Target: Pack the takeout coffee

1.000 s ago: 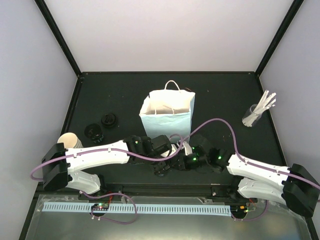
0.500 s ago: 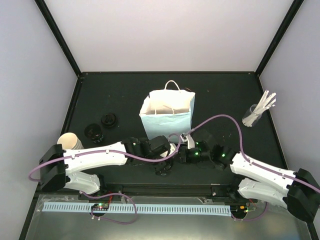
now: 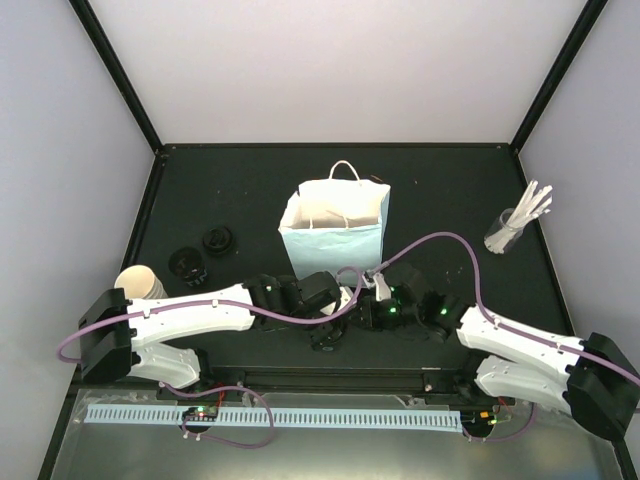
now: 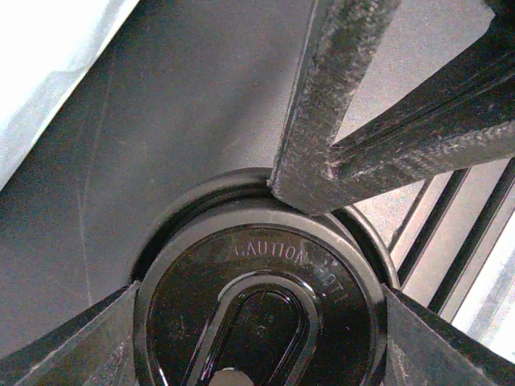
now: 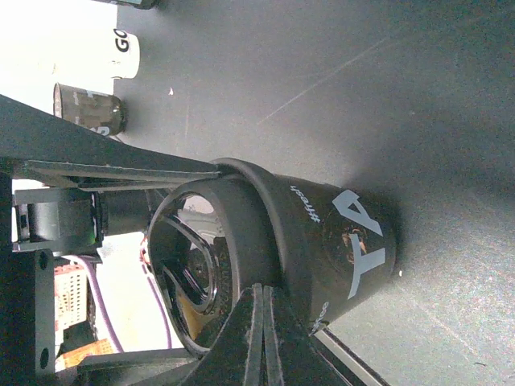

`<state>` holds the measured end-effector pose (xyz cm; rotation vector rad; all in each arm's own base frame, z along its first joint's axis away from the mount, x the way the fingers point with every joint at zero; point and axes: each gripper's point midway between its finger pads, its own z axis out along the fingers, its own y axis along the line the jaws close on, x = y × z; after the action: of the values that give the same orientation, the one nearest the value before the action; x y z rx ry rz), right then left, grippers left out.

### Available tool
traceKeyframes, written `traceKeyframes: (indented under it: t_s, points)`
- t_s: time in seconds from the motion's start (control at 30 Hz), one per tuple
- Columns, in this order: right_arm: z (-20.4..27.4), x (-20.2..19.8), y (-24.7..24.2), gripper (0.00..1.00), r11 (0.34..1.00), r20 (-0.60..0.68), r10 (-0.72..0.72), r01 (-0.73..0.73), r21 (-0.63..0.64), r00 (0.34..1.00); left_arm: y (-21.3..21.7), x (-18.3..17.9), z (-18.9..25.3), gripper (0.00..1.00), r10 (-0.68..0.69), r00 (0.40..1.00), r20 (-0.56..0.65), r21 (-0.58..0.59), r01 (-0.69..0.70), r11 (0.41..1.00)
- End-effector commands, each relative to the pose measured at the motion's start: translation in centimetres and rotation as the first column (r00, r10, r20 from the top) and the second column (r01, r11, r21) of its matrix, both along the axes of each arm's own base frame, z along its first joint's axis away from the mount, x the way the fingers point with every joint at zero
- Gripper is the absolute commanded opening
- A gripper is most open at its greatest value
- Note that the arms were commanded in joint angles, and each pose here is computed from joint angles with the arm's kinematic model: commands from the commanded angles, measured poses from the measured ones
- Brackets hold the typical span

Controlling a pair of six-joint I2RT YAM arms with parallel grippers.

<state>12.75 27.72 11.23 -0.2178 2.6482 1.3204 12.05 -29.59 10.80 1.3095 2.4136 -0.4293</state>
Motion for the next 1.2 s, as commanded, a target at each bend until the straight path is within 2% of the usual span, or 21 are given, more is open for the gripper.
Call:
traceKeyframes:
  t_s: [0.0,0.23,0.6,0.97,1.17]
  points:
    - [-2.0,-0.3,-0.8,0.01,0.999,-0.02,-0.009,0.008,-0.042,1.0,1.7,-2.0,-2.9,0.69,-0.014,0.995,-0.094,0.099,0.024,0.995]
    - [-4.8,-1.6,-2.1,0.01,0.994,-0.092,-0.01,0.0,-0.109,0.996,1.6,-2.1,-3.3,0.69,-0.014,0.995,-0.101,0.099,0.024,0.995]
    - [-11.5,-5.6,-6.0,0.01,0.967,-0.219,-0.034,-0.023,-0.252,0.975,1.8,-2.5,-4.1,0.69,-0.009,0.994,-0.113,0.099,0.02,0.995]
    - [-14.3,-7.0,-8.3,0.01,0.934,-0.242,-0.082,-0.011,-0.358,0.967,1.7,-2.8,-4.7,0.69,-0.008,0.992,-0.129,0.099,0.021,0.995]
    - [-15.7,-8.0,-9.2,0.01,0.905,-0.272,-0.069,-0.054,-0.422,0.96,1.7,-2.8,-4.9,0.69,-0.007,0.991,-0.132,0.103,0.021,0.994]
